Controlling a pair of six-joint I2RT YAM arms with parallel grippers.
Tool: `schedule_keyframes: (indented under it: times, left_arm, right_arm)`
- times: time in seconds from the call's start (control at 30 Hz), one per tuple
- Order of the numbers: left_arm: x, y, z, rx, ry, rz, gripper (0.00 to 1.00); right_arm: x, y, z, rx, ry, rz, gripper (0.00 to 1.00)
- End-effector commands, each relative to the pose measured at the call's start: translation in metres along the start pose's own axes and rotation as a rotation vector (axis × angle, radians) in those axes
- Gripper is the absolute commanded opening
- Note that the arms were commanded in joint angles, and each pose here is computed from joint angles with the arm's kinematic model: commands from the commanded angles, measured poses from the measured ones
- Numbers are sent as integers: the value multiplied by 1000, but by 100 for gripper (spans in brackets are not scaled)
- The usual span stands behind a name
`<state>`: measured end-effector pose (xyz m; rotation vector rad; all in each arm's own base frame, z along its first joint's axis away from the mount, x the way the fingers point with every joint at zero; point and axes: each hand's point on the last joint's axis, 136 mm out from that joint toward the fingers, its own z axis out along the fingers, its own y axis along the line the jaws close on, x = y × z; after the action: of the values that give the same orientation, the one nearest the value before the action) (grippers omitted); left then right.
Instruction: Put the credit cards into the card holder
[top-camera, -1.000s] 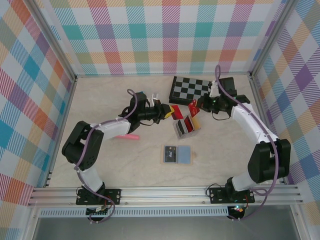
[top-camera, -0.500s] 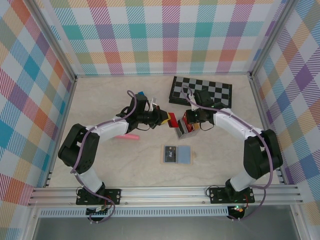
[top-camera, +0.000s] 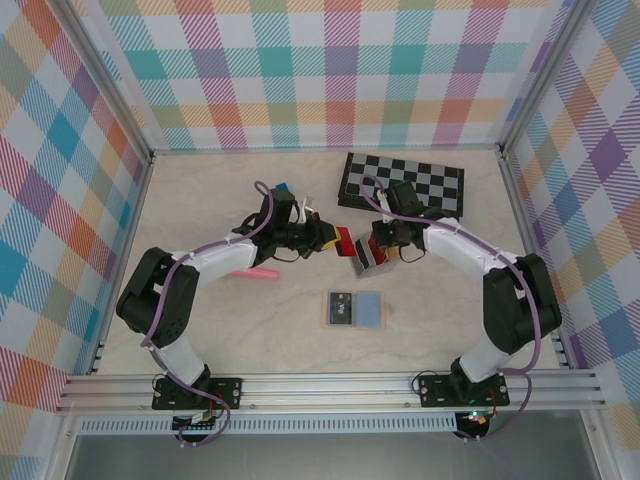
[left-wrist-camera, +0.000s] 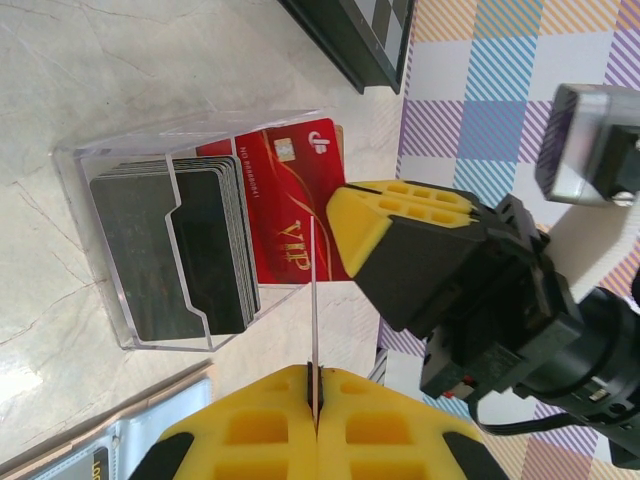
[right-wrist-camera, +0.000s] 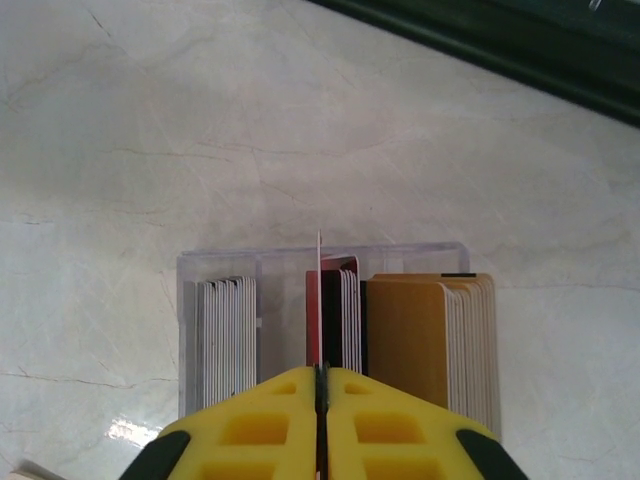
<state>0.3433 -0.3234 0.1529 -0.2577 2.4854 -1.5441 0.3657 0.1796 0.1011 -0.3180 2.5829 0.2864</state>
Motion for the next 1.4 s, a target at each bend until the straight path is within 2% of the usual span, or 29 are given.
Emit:
schedule_keyframes:
  times: [0.0,0.07,0.17,0.3,0.47,0.5,0.57,0.7,1.0,1.17,1.37]
  left_arm:
    - [-1,-10,-1,25,9,18,0]
    - [3,-7,0,11,21,21,0]
    - [14,1,2,-30,52,34,0]
    - [35,17,2,-117,108,85,0]
    - [70,30,8,-170,195,152,0]
    - [76,33,10,-174,208,157,0]
    - [88,38,15,-174,231,163,0]
    - [105,52,22,-189,260,163,0]
    - [119,74,25,-224,290,167,0]
    - [122,81,30,-220,302,172,0]
    - [127,84,37,-206,319,167,0]
  right_arm:
    - [10,6,10,-21,43,39,13]
    - [12,8,11,-32,41,47,16]
    - [11,9,2,-36,28,59,31]
    - [13,9,-26,-41,14,107,37]
    - [42,45,-54,-258,73,211,43]
    - [50,53,-56,-294,98,225,41]
    - [68,67,-58,-347,153,252,30]
    - [107,78,-48,-347,276,315,21]
    - [168,51,-11,-165,438,408,15]
    - [180,36,-3,-71,466,407,14]
    - [182,29,-2,-35,461,401,16]
